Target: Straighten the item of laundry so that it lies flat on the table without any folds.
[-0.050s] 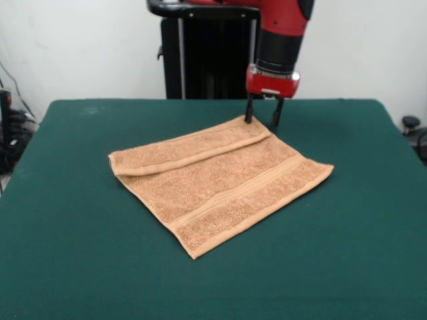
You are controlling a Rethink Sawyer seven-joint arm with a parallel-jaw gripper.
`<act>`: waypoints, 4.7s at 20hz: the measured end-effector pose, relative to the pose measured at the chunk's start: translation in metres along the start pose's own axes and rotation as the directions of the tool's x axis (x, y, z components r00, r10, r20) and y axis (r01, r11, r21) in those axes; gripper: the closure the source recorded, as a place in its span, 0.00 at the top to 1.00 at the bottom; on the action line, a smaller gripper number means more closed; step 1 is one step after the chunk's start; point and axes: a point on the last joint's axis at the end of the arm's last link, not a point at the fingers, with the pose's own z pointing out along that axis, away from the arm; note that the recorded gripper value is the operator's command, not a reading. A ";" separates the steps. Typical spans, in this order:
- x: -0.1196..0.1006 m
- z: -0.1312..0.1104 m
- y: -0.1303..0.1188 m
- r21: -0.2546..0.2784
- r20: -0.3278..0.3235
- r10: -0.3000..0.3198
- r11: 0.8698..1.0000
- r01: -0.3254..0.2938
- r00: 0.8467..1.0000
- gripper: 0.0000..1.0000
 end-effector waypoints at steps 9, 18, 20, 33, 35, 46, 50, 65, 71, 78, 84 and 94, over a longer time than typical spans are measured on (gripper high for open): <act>0.000 0.000 0.000 0.000 0.000 0.000 1.000 0.000 1.000 0.00; -0.001 0.000 -0.002 0.001 0.001 0.004 1.000 -0.004 1.000 0.00; -0.002 0.000 -0.004 0.002 0.002 0.009 1.000 -0.009 1.000 0.00; -0.002 -0.020 -0.033 -0.040 0.007 0.004 0.999 -0.004 1.000 0.00; -0.003 -0.028 -0.045 -0.046 0.011 0.015 0.999 -0.014 1.000 0.00; 0.004 -0.049 -0.069 -0.058 0.017 0.021 0.998 -0.020 1.000 0.00; 0.005 -0.049 -0.069 -0.059 0.016 0.016 0.998 -0.016 1.000 0.00; 0.004 -0.050 -0.079 -0.062 0.020 0.016 0.998 -0.015 1.000 0.00; 0.022 -0.043 -0.080 -0.066 -0.021 -0.014 0.998 0.013 1.000 0.00; 0.053 -0.032 -0.088 -0.063 -0.073 -0.051 0.997 0.047 0.996 0.00; 0.071 -0.028 -0.095 -0.071 -0.083 -0.082 0.995 0.076 0.993 0.00; 0.069 -0.034 -0.111 -0.073 -0.088 -0.085 0.994 0.078 0.993 0.00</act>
